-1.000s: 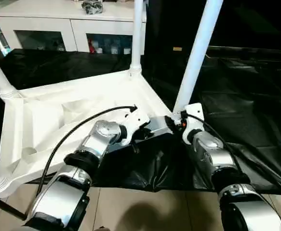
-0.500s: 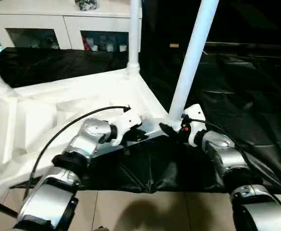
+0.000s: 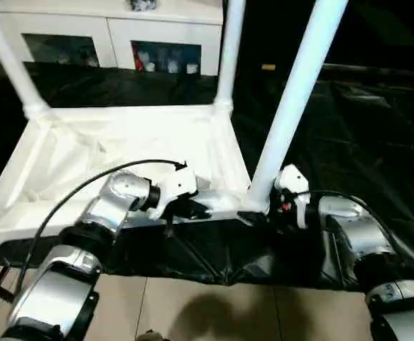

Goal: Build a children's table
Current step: Rotate leg to tighten

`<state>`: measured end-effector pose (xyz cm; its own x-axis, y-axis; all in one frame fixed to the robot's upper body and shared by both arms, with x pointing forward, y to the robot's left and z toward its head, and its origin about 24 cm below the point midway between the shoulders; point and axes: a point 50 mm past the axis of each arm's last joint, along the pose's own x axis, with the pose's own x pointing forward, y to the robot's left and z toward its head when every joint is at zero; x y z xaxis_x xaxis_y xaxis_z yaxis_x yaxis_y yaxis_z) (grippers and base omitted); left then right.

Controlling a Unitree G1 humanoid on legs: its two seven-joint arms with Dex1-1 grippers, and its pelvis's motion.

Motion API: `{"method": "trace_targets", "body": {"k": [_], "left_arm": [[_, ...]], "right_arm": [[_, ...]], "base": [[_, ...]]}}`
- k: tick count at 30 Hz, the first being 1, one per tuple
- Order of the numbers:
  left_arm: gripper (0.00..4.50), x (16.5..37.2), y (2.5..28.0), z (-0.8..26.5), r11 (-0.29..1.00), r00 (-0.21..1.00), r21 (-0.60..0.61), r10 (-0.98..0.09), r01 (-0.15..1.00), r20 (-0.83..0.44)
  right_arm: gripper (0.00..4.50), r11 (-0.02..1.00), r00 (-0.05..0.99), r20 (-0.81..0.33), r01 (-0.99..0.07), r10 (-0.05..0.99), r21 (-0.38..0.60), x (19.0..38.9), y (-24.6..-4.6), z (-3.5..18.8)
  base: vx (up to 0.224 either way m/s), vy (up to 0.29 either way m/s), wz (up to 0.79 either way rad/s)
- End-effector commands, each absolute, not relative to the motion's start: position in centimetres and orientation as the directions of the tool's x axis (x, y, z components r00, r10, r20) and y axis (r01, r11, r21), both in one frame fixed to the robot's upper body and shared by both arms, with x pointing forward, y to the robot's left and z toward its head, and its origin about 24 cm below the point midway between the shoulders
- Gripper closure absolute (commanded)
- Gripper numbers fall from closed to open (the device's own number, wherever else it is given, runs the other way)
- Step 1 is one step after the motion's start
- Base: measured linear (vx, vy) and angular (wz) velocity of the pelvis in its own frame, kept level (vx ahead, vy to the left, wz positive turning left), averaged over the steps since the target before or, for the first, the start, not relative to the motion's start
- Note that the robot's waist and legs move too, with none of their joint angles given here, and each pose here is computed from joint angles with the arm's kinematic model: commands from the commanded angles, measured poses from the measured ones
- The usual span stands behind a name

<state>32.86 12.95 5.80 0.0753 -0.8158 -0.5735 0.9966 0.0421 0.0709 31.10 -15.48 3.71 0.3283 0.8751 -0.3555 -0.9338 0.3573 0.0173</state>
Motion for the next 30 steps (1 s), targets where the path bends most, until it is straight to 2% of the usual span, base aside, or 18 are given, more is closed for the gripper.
{"method": "trace_targets", "body": {"k": [1, 8, 13, 17, 20, 24, 25, 26, 28, 29, 30], "left_arm": [[4.5, 32.5, 11.9, 6.4, -0.047, 0.007, 0.078, -0.817, 0.996, -0.576], [4.5, 32.0, 12.5, 6.3, -0.09, -0.047, 0.044, -0.805, 0.995, -0.591], [4.5, 32.1, 12.5, 6.4, -0.077, -0.035, 0.047, -0.811, 0.996, -0.585], [4.5, 33.0, 11.5, 6.5, 0.033, 0.089, 0.109, -0.823, 0.993, -0.561], [4.5, 34.2, 10.4, 6.6, 0.175, 0.23, 0.151, -0.811, 0.973, -0.538], [4.5, 34.7, 9.1, 6.8, 0.235, 0.286, 0.164, -0.806, 0.958, -0.518], [4.5, 34.9, 8.4, 6.9, 0.262, 0.316, 0.178, -0.802, 0.949, -0.507], [4.5, 35.0, 8.1, 6.9, 0.279, 0.335, 0.186, -0.798, 0.942, -0.501], [4.5, 35.0, 8.1, 6.9, 0.279, 0.335, 0.186, -0.798, 0.942, -0.501], [4.5, 35.4, 6.7, 7.0, 0.353, 0.406, 0.201, -0.78, 0.914, -0.476], [4.5, 35.6, 5.9, 7.0, 0.406, 0.455, 0.207, -0.762, 0.89, -0.46]], "right_arm": [[1.3, 0.283, 0.245, -0.354, -0.957, 0.903, 0.058, 30.4, -14.3, 3.4], [1.68, 0.24, 0.2, -0.344, -0.967, 0.918, 0.079, 29.8, -14.2, 3.6], [1.74, 0.233, 0.191, -0.347, -0.969, 0.918, 0.084, 29.5, -14.0, 3.5], [1.74, 0.336, 0.296, -0.34, -0.94, 0.893, 0.063, 30.0, -13.5, 3.3], [1.75, 0.594, 0.554, -0.338, -0.804, 0.761, 0.02, 32.0, -13.2, 2.7], [1.75, 0.736, 0.692, -0.317, -0.677, 0.649, 0.03, 33.1, -12.8, 2.5], [1.75, 0.794, 0.747, -0.312, -0.606, 0.588, 0.047, 33.6, -12.5, 2.4], [1.76, 0.822, 0.772, -0.312, -0.566, 0.554, 0.059, 33.9, -12.3, 2.3], [1.76, 0.822, 0.772, -0.312, -0.566, 0.554, 0.059, 33.9, -12.3, 2.3], [1.76, 0.918, 0.859, -0.329, -0.385, 0.393, 0.091, 34.7, -11.7, 2.0], [1.76, 0.951, 0.889, -0.338, -0.289, 0.309, 0.11, 35.1, -10.9, 1.9]], "base": [[0.0, 0.0, 0.0], [0.0, 0.0, 0.0], [0.0, 0.0, 0.0], [0.0, 0.0, 0.0], [0.0, 0.0, 0.0], [0.0, 0.0, 0.0], [0.0, 0.0, 0.0], [0.0, 0.0, 0.0], [0.0, 0.0, 0.0], [0.0, 0.0, 0.0], [0.0, 0.0, 0.0]]}}
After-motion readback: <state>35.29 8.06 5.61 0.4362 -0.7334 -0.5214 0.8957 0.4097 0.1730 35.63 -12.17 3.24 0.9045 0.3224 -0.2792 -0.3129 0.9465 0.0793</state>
